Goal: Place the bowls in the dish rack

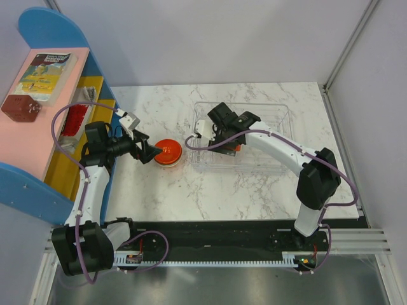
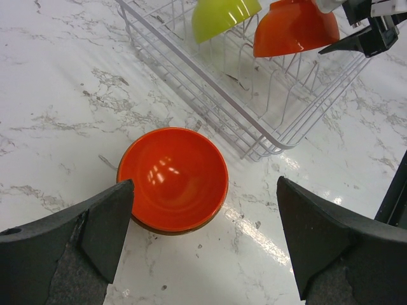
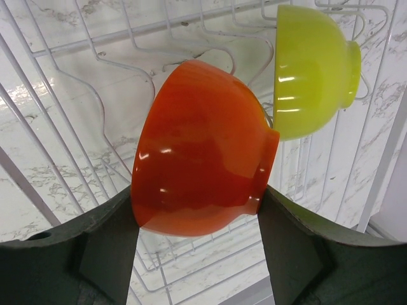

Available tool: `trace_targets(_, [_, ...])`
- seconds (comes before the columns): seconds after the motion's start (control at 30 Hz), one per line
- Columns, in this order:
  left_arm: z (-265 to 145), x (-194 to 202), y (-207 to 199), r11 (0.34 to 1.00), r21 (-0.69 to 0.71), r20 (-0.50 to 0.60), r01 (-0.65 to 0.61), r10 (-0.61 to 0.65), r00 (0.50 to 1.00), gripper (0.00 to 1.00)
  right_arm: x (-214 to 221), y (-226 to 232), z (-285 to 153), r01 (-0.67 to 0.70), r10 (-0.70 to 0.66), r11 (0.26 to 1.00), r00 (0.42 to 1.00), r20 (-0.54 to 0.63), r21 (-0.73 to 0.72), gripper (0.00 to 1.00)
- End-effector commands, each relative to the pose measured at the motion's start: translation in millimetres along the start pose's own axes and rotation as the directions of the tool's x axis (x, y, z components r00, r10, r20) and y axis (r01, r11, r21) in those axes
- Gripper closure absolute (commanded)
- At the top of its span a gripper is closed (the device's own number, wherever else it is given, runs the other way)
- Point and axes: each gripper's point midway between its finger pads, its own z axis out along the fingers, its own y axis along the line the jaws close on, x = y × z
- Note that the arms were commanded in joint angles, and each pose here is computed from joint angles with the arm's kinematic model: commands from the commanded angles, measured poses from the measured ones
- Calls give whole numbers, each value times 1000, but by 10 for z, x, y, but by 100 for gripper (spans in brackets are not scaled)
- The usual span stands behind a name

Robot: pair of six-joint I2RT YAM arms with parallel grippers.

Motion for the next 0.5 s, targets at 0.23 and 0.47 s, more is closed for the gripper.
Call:
trace_targets(0.23, [-2, -31, -3, 999, 21, 23, -44, 44, 999, 0, -133, -7, 125, 75, -74, 997, 997, -20, 24, 100])
trace_targets(0.47, [-3, -35, -7, 999, 22, 24, -45, 45, 999, 0, -113, 41, 226, 116, -117, 993, 992, -56, -11, 100])
